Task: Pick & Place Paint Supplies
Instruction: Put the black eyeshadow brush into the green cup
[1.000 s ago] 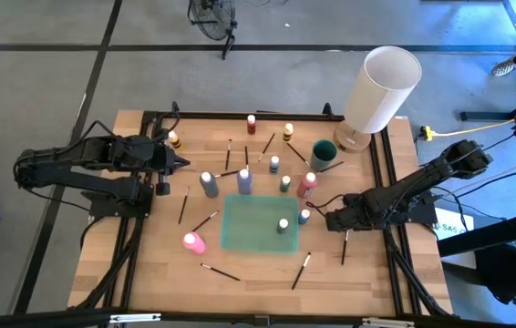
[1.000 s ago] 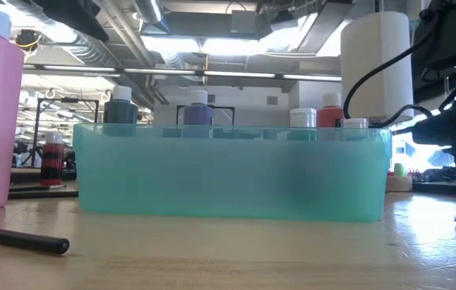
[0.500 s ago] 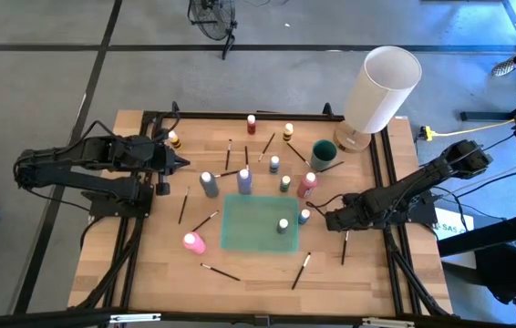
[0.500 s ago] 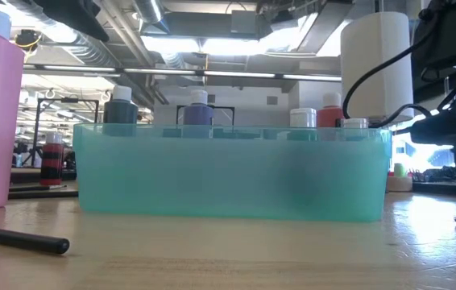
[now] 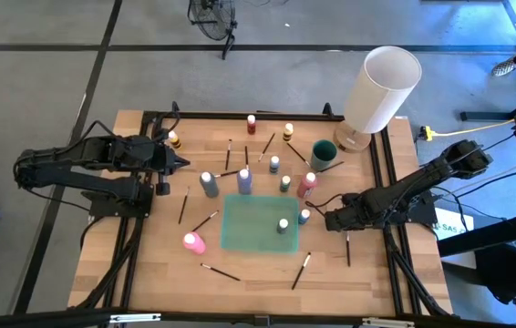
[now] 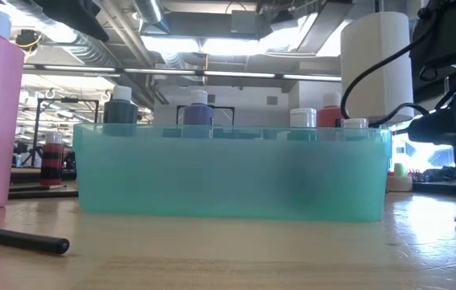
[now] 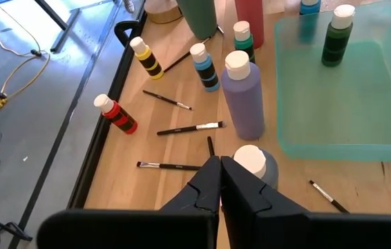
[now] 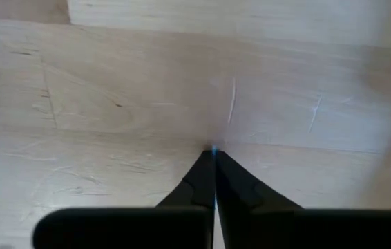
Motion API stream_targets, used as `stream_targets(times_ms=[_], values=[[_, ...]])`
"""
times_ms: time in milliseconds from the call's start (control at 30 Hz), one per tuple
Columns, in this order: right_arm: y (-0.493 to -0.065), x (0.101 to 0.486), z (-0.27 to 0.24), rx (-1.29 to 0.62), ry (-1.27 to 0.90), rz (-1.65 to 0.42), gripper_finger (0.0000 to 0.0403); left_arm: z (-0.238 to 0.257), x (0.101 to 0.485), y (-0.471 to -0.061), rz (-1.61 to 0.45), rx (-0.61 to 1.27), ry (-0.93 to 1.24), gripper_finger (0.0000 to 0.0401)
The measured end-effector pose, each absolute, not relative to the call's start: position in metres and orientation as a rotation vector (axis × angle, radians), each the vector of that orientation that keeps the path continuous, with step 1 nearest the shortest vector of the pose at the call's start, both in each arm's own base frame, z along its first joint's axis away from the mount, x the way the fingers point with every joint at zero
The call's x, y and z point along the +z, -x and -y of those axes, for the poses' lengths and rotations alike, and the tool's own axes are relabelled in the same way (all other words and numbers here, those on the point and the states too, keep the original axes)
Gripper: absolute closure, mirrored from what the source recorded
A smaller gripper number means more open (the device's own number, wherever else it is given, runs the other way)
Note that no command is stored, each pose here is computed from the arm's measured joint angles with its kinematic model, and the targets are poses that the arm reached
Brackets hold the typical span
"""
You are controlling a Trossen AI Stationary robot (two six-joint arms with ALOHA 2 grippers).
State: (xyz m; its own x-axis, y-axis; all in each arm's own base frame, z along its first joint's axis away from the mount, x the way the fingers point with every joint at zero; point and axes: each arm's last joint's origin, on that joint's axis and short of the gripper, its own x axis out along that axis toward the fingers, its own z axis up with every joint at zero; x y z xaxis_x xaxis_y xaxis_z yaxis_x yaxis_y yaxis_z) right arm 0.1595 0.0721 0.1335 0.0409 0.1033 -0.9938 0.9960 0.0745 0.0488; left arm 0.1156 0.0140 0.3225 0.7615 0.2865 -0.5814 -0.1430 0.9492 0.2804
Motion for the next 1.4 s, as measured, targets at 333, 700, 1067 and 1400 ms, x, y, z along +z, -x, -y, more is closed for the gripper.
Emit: stream_targets(times_ms=[333,700,1067,1400], values=[[-0.181,0.162,-0.082,-0.934,-1.261,-1.263,0.0402,-0.014,0.322,-0.116,-0.666,0.236,-0.225,0.0396],[-0.196,0.273,-0.1,-0.913,-1.063,-1.055,0.0402,-0.014,0.323,-0.116,-0.661,0.238,-0.221,0.0392],[-0.186,0.321,-0.088,-0.985,-0.377,-0.361,0.0403,-0.014,0.324,-0.117,-0.649,0.24,-0.219,0.0398],[-0.203,0.32,-0.055,-1.148,-0.048,-0.212,0.0403,-0.015,0.302,-0.12,-0.679,0.233,-0.258,0.0391]])
